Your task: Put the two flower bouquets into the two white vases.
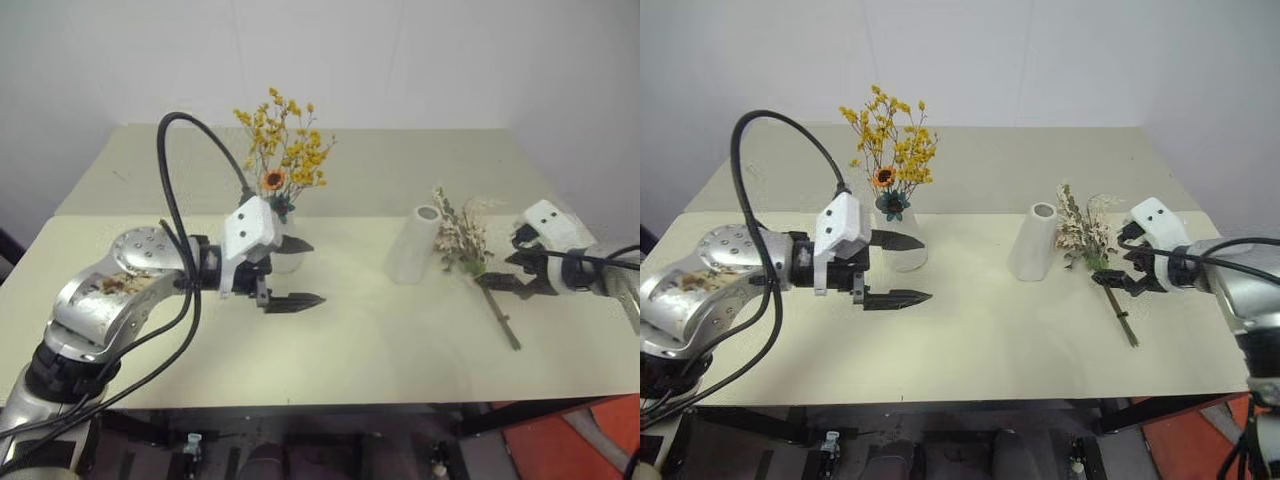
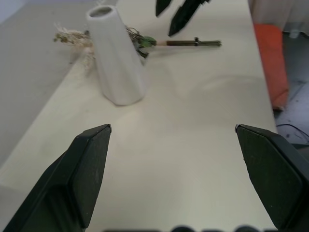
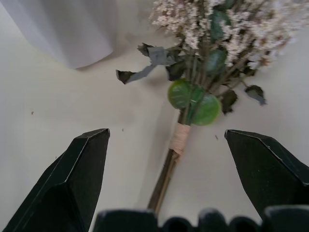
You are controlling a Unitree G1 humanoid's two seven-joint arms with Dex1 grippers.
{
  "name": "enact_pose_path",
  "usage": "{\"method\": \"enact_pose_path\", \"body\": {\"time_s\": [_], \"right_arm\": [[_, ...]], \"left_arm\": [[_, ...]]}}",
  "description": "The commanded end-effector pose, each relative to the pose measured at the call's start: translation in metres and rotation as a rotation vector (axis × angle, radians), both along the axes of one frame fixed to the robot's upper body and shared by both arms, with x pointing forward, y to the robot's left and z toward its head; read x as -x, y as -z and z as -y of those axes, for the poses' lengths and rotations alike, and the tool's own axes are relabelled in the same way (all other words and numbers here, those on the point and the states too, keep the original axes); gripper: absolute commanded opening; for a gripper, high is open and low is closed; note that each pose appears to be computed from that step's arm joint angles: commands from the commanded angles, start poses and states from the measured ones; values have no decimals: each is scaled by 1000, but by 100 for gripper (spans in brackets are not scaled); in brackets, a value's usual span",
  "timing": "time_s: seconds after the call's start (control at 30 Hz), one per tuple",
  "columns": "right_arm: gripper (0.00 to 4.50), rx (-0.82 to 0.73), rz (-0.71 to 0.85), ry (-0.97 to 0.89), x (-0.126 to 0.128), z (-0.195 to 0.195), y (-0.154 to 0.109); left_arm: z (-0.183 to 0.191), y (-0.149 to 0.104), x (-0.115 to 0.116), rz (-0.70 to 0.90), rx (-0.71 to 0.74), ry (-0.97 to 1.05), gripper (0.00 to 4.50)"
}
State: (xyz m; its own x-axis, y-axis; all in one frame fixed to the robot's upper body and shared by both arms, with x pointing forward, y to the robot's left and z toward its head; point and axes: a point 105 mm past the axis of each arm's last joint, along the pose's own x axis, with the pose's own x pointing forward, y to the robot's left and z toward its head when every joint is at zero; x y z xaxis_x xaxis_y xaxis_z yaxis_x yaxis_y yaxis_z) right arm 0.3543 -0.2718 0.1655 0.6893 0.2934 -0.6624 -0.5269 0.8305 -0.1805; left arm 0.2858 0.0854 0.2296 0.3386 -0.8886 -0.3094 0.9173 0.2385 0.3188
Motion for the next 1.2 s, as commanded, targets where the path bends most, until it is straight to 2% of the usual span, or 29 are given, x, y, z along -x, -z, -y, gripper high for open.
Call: {"method": "enact_pose_path", "body": {"time_s": [0.03,0.33,0.47,0.57,0.8,0.9,1.03,1.2], "right_arm": [[450,19,-24,57,-7,9,0],[450,0,-67,147,-28,19,19],[373,8,-74,164,-33,22,23],[282,10,-78,161,-34,22,23],[36,30,-81,144,-38,19,22],[23,30,-62,164,-40,20,19],[23,46,74,274,-50,34,0],[23,-28,557,417,-68,42,-79]], "left_arm": [[6,-5,-1,36,-4,7,449],[12,-2,-5,49,9,-4,449],[12,-2,-4,56,10,-6,450],[12,-3,-4,64,17,-14,450],[13,-7,-5,101,44,-15,450],[13,-9,-5,105,53,-12,450],[9,-9,-7,113,48,-28,450],[5,-12,-10,119,53,-51,450]]}}
